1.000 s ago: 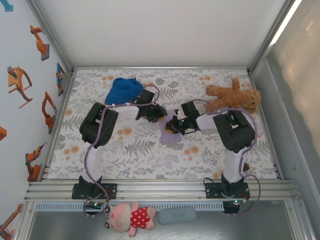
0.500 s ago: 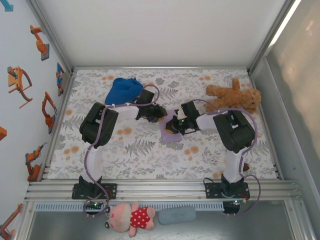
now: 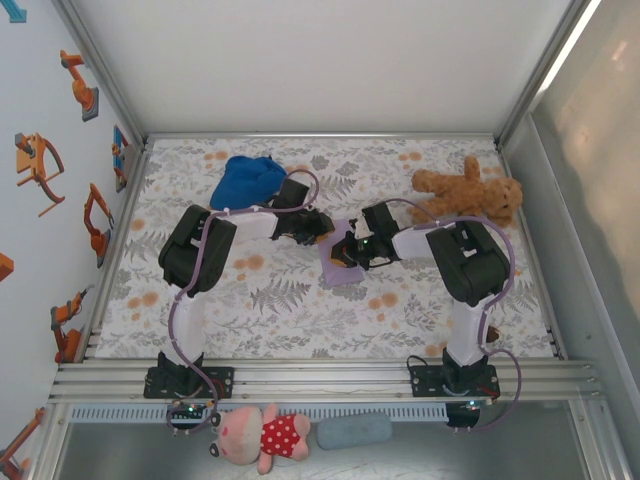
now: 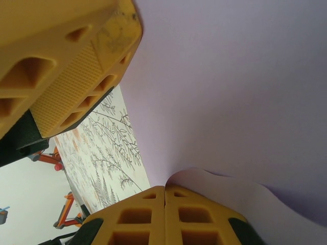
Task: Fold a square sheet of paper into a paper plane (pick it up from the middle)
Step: Fold the triangle a second time at the center of the table.
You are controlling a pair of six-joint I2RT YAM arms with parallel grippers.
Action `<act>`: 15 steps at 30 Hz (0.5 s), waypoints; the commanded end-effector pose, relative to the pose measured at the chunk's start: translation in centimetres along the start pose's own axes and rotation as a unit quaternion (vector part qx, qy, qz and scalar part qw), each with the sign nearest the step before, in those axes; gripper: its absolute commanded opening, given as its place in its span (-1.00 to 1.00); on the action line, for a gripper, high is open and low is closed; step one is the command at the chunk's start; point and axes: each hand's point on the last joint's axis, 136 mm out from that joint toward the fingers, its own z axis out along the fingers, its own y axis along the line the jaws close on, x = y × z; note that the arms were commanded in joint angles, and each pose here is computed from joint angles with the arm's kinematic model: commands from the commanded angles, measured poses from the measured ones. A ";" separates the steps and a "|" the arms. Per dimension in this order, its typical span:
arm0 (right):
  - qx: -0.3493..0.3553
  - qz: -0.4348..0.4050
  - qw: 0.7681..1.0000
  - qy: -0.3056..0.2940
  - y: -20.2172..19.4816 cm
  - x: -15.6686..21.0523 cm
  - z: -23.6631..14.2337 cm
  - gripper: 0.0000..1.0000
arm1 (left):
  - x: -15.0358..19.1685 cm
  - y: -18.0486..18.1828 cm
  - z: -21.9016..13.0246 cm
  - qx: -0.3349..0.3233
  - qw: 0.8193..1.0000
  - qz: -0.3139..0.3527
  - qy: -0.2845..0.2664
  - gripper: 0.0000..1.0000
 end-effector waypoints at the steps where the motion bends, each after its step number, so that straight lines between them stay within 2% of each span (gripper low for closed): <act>1: 0.040 0.022 0.999 0.002 -2.2 0.1 0.8 -0.96 | -0.9 -1.1 -2.4 -0.001 1.000 -0.002 -0.023 -0.38; 10: 0.040 0.021 0.999 0.006 -2.1 0.1 0.8 -0.51 | -2.5 -0.2 -6.2 -0.008 0.996 -0.011 -0.087 -0.30; 15: 0.044 0.017 0.999 0.010 -2.1 0.1 0.8 -0.41 | -2.0 0.3 -7.4 0.001 0.995 -0.015 -0.103 -0.28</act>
